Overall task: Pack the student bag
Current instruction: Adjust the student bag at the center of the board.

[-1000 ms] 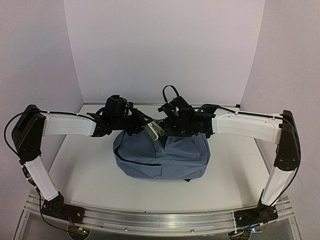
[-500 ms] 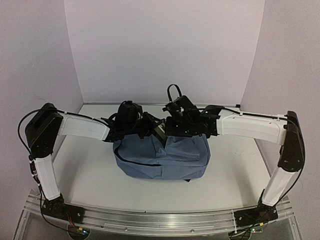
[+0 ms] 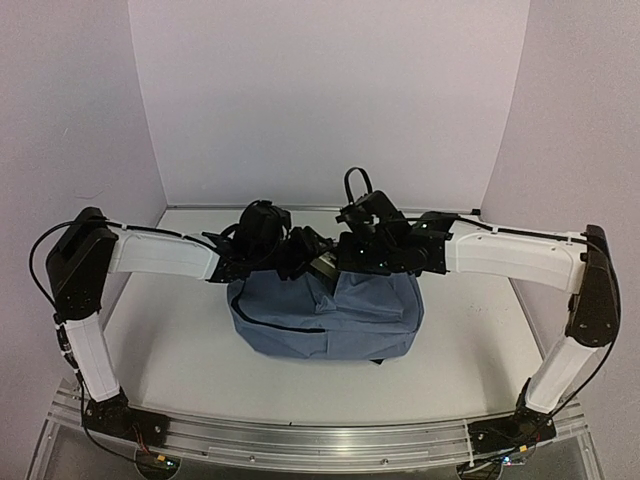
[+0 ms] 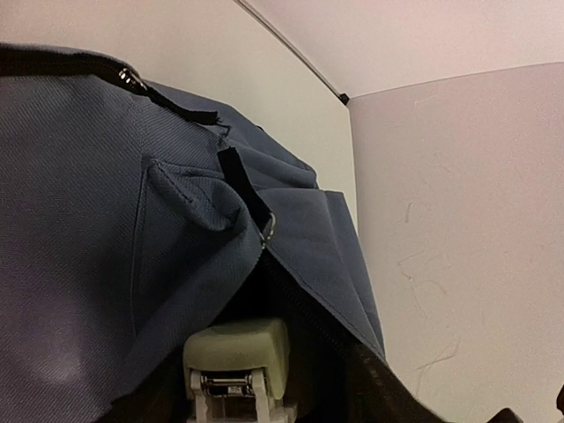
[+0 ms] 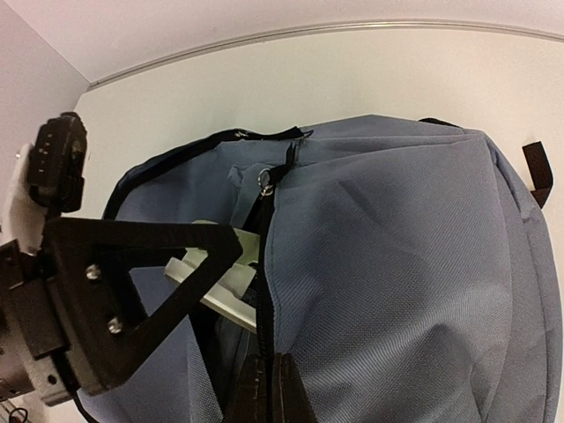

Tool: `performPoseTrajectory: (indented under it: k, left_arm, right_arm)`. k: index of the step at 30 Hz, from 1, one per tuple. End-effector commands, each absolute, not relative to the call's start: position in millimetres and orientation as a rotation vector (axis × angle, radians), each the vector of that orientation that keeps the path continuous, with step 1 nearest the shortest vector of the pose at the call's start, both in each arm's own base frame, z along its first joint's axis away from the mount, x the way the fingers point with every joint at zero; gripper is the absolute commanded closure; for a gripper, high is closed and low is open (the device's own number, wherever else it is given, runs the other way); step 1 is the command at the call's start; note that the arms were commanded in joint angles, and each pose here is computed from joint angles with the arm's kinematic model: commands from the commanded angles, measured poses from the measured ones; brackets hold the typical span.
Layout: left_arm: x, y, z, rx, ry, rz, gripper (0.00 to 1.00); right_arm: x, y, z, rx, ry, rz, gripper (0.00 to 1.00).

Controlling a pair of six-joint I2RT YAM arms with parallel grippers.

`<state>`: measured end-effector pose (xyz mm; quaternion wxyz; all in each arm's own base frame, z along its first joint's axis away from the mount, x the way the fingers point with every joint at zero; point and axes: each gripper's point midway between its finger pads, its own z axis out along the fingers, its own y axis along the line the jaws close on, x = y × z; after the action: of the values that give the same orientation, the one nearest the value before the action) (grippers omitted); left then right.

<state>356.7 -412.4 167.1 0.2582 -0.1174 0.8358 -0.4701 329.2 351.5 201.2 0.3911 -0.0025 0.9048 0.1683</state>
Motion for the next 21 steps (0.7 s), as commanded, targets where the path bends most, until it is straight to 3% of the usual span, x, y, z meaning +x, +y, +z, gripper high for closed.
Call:
performPoseTrajectory:
  k: [1,7,17,21]
  left_arm:
    - [349,-391,201,-0.207,2.250,-1.142,0.26]
    - [342,-379,199,-0.104,2.312,-1.016,0.21]
    - [352,-385,196,-0.016,2.320,-1.008,0.65]
    - [354,-394,193,0.005,2.328,-1.025,0.71]
  right_arm:
    - [333,345,248,0.058,2.183,0.499,1.00]
    - [334,347,246,0.051,2.187,0.504,1.00]
    - [333,350,246,0.037,2.189,0.517,1.00]
    - [332,350,244,0.036,2.193,0.517,1.00]
